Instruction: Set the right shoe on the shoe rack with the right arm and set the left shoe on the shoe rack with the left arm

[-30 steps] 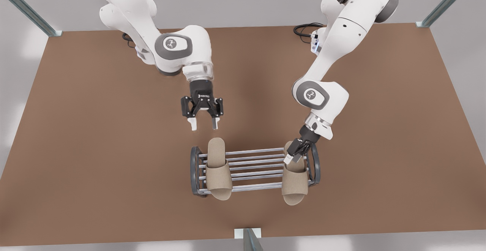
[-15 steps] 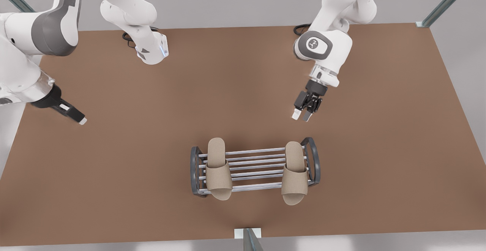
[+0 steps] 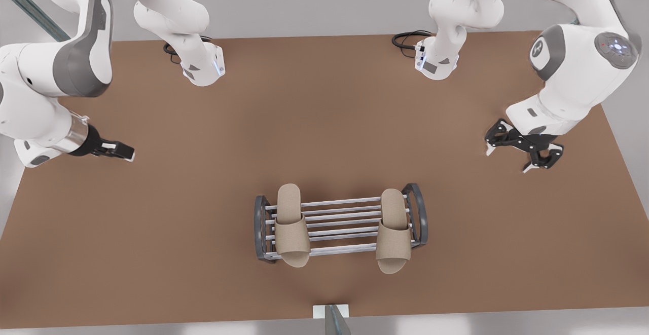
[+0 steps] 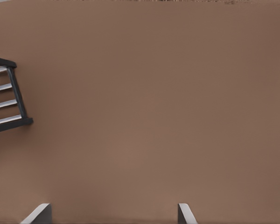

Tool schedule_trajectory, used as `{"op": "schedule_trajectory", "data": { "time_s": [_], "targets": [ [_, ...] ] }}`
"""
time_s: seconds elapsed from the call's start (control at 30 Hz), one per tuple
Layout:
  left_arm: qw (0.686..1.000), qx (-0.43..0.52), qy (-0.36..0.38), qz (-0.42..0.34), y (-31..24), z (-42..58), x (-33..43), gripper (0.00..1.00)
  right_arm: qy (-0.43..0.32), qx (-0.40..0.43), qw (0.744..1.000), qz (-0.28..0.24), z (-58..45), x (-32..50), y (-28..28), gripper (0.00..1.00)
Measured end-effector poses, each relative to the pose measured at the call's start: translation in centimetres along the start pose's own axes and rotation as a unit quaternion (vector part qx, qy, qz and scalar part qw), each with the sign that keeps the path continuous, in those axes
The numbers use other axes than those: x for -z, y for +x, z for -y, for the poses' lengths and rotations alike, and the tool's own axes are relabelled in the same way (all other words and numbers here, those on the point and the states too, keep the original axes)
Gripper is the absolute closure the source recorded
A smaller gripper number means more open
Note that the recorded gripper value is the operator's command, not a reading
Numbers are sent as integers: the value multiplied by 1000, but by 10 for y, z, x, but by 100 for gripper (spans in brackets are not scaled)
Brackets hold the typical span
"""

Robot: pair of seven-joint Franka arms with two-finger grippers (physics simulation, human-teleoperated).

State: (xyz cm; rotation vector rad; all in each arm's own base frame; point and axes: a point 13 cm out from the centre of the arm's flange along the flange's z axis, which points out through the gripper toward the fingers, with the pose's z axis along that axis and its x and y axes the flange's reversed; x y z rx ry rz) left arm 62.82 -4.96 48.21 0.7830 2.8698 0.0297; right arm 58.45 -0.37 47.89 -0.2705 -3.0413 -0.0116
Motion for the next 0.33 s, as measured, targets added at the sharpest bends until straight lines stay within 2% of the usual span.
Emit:
{"op": "schedule_trajectory", "data": {
  "time_s": [0.1, 0.2, 0.33],
  "targets": [
    [993, 75, -13, -94, 63, -47, -22, 0, -1, 18, 1000, 3, -1, 4, -1, 0],
    [988, 91, -16, -124, 69, -26, -19, 0, -1, 34, 999, 2, -2, 4, 0, 0],
    [986, 104, -11, -127, 70, 15, -4, 0, 0, 51, 999, 1, -3, 4, 0, 0]
  ]
}}
